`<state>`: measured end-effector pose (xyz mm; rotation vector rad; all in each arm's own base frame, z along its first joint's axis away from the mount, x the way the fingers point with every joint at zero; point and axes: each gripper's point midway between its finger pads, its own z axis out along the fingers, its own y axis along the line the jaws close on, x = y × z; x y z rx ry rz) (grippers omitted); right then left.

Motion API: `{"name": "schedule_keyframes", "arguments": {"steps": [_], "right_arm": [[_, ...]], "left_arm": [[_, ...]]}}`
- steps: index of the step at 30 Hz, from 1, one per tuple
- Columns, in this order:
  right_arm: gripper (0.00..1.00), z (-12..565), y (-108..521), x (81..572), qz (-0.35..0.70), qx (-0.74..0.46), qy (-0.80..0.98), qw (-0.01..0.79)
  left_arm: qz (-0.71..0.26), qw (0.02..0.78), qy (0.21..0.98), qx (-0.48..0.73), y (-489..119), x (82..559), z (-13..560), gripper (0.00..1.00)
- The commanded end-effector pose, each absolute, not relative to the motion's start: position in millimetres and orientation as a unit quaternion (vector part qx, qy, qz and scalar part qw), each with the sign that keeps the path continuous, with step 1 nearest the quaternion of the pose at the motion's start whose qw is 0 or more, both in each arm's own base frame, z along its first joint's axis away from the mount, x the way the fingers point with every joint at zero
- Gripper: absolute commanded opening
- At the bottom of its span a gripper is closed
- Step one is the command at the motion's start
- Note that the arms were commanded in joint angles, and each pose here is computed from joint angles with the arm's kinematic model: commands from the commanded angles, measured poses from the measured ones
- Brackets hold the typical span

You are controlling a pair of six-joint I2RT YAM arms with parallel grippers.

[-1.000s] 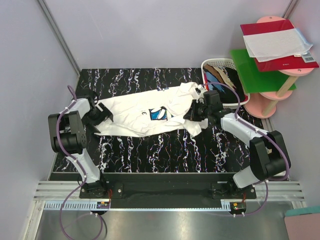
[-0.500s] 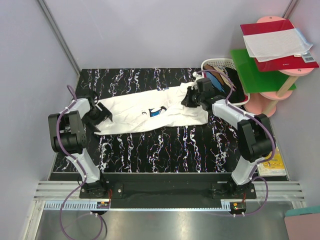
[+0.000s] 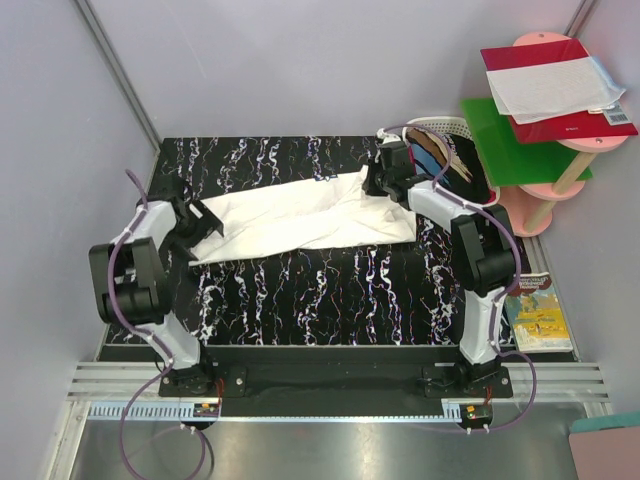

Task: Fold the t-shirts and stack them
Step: Fold the tshirt

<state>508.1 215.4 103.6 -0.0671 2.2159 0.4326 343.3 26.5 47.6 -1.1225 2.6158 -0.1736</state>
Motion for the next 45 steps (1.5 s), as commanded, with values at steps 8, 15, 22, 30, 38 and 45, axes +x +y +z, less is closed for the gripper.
{"name": "schedule_keyframes", "arguments": {"steps": [8, 15, 22, 30, 38, 45], "right_arm": [[1.0, 155, 192, 514, 0.132, -0.006, 0.856, 0.5], [0.53, 186, 190, 465, 0.18, -0.003, 0.842, 0.509], [0.0, 146, 178, 419, 0.177, 0.038, 0.884, 0.431], [0.0, 63, 176, 413, 0.142, 0.069, 0.931, 0.33], [0.0, 20, 200, 444, 0.143, 0.075, 0.953, 0.256], [0.0, 27, 207, 478, 0.135, 0.056, 0.952, 0.27]], "left_arm": [[-0.182, 0.338, 0.877, -0.289, -8, 351, 189, 0.99], [-0.176, 0.309, 0.902, -0.243, -28, 389, 152, 0.0], [-0.02, 0.215, 0.947, -0.238, -20, 424, 84, 0.0], [0.092, 0.199, 0.946, -0.238, -1, 443, 63, 0.0], [0.212, 0.176, 0.936, -0.218, 31, 438, 79, 0.0], [0.265, 0.066, 0.948, -0.165, 37, 406, 52, 0.0]]}}
